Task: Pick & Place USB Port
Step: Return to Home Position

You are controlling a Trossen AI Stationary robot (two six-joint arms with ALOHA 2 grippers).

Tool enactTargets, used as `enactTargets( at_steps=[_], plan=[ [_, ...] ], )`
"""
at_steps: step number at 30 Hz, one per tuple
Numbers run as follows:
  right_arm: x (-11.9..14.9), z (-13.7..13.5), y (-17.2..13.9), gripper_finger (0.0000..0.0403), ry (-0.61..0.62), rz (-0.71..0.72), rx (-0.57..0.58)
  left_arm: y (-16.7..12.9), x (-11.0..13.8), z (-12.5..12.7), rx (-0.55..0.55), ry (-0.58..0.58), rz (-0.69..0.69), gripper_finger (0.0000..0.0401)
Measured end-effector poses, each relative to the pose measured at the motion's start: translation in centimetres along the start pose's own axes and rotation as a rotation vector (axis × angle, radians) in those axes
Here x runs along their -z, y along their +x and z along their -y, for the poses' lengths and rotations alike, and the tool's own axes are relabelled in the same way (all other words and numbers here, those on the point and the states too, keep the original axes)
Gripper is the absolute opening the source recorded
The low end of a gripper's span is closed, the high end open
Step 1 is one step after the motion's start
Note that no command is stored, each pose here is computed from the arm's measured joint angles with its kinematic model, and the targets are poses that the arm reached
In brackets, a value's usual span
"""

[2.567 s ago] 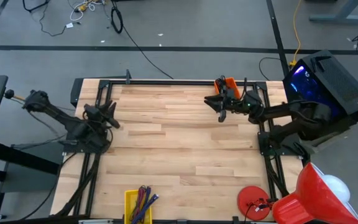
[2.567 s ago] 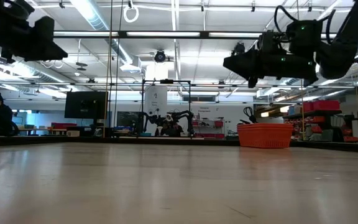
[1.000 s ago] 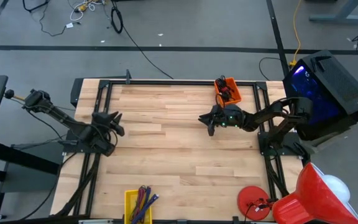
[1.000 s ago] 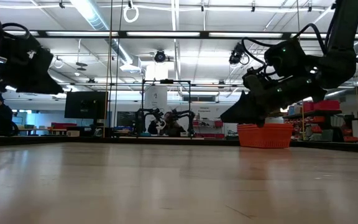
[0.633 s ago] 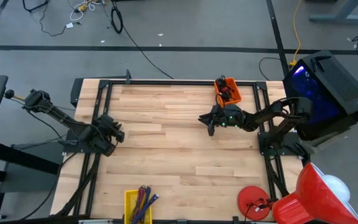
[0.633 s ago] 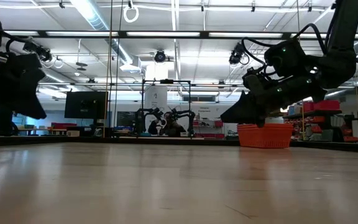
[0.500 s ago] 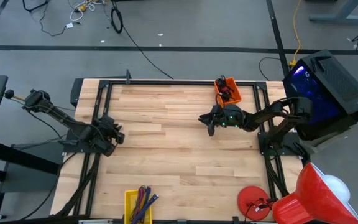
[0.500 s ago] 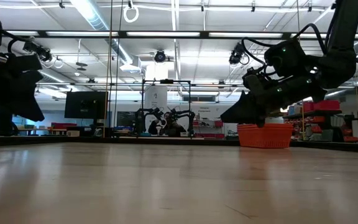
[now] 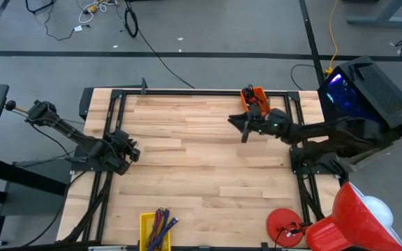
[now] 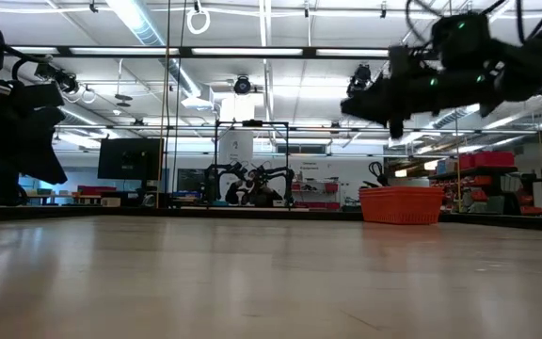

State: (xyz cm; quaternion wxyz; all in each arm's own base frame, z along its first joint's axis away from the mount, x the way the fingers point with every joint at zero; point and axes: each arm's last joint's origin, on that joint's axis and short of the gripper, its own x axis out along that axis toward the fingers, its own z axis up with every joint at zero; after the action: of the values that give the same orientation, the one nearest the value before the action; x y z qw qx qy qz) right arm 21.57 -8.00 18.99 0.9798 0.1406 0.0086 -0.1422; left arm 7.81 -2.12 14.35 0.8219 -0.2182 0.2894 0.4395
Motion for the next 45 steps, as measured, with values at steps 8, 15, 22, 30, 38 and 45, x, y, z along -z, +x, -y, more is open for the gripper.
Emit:
enactTargets(
  at_steps=[8, 15, 22, 30, 38, 45],
  plan=[
    [-5.2, -1.8, -3.7, 0.0091, -0.025, 0.284, -0.08, -0.7, -0.7, -0.7, 0.115, -0.127, 0.002, 0.0103],
    [-8.1, -2.9, -7.2, 0.0091, -0.043, 0.481, -0.136, -1.1, -1.4, -1.4, 0.197, -0.257, 0.011, 0.0103],
    [-9.6, -3.6, -10.5, 0.0091, -0.057, 0.636, -0.179, -1.0, -2.3, -2.4, 0.19, -0.429, 0.055, 0.0103],
    [-6.7, -3.2, -13.6, 0.0091, -0.067, 0.733, -0.214, -0.7, -3.0, -3.4, 0.119, -0.588, 0.124, 0.0103],
    [-2.3, -2.3, -14.3, 0.0091, -0.051, 0.627, -0.225, -0.5, -3.5, -4.3, 0.015, -0.715, 0.194, 0.0103],
    [-0.7, -2.2, -14.4, 0.0091, -0.024, 0.488, -0.211, -0.6, -3.8, -5.3, -0.041, -0.858, 0.28, 0.0103]
  ],
)
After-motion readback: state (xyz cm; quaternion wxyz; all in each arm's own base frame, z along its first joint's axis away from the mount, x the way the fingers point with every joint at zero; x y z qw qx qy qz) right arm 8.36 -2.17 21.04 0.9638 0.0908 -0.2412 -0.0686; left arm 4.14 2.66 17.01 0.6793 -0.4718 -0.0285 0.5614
